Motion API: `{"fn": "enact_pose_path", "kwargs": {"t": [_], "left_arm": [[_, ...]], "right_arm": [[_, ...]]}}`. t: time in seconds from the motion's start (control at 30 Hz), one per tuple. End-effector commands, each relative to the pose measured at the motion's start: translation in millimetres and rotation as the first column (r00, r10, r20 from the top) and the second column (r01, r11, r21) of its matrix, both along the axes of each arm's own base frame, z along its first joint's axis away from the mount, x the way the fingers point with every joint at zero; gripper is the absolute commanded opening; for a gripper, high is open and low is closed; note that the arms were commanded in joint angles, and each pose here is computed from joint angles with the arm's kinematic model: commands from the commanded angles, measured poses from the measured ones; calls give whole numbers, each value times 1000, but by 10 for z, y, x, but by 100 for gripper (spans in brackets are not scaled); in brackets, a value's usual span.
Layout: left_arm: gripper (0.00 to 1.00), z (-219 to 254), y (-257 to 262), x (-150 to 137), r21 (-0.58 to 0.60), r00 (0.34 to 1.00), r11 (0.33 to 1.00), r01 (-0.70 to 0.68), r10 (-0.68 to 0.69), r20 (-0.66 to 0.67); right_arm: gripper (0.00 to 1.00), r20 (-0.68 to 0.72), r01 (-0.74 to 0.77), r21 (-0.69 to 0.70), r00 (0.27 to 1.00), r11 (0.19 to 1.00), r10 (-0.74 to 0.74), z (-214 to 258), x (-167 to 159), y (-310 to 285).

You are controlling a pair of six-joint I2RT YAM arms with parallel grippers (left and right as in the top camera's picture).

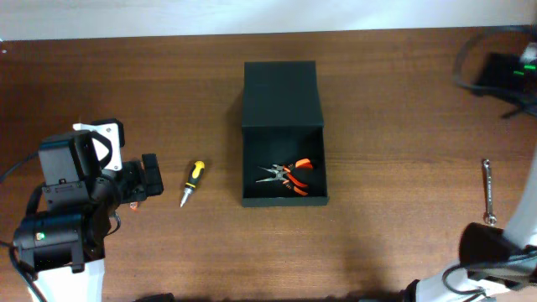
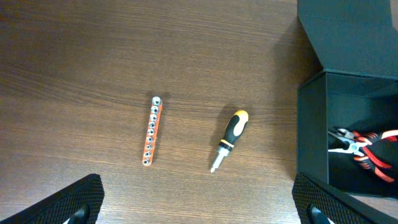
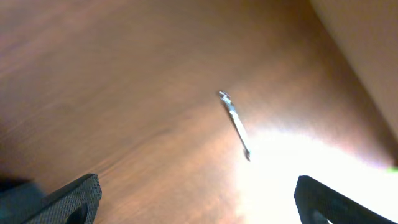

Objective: Pack container
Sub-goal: 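Move the right gripper over the silver wrench and grasp it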

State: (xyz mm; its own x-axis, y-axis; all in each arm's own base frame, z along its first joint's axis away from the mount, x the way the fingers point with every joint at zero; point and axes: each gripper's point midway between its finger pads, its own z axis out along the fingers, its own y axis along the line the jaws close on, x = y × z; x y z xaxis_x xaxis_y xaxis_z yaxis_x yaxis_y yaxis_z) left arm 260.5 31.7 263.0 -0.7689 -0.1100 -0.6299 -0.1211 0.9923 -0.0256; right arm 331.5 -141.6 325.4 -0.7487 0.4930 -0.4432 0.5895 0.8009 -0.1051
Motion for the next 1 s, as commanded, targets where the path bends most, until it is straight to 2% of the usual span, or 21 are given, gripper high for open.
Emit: {"fn": "enact_pose_path", "kwargs": {"t": [0.0, 0.1, 0.23, 0.47, 0.73, 0.97], "left_arm": [[99, 58, 19, 11, 15, 1000, 1000, 6, -6, 13], [99, 63, 20, 18, 15, 1000, 1000, 6, -6, 16], [99, 70, 21, 26, 16, 1000, 1000, 6, -6, 20], [99, 69, 21, 24, 16, 1000, 1000, 6, -6, 20], [99, 59, 19, 13, 15, 1000, 1000, 6, -6, 14], [99, 22, 12, -32, 11, 1000, 1000, 6, -6, -10]], "right_arm": [[99, -64, 111, 73, 992, 991, -107, -225, -251, -311], [99, -184, 127, 90, 977, 988, -109, -531, -480, -564], [99, -288, 61, 119, 957, 991, -24, -942, -587, -704], [99, -318, -115, 161, 934, 980, 162, -1648, -420, -752], [99, -339, -171, 176, 914, 969, 223, -2416, -451, -785], [99, -317, -270, 196, 892, 943, 321, -2780, -448, -716]]}}
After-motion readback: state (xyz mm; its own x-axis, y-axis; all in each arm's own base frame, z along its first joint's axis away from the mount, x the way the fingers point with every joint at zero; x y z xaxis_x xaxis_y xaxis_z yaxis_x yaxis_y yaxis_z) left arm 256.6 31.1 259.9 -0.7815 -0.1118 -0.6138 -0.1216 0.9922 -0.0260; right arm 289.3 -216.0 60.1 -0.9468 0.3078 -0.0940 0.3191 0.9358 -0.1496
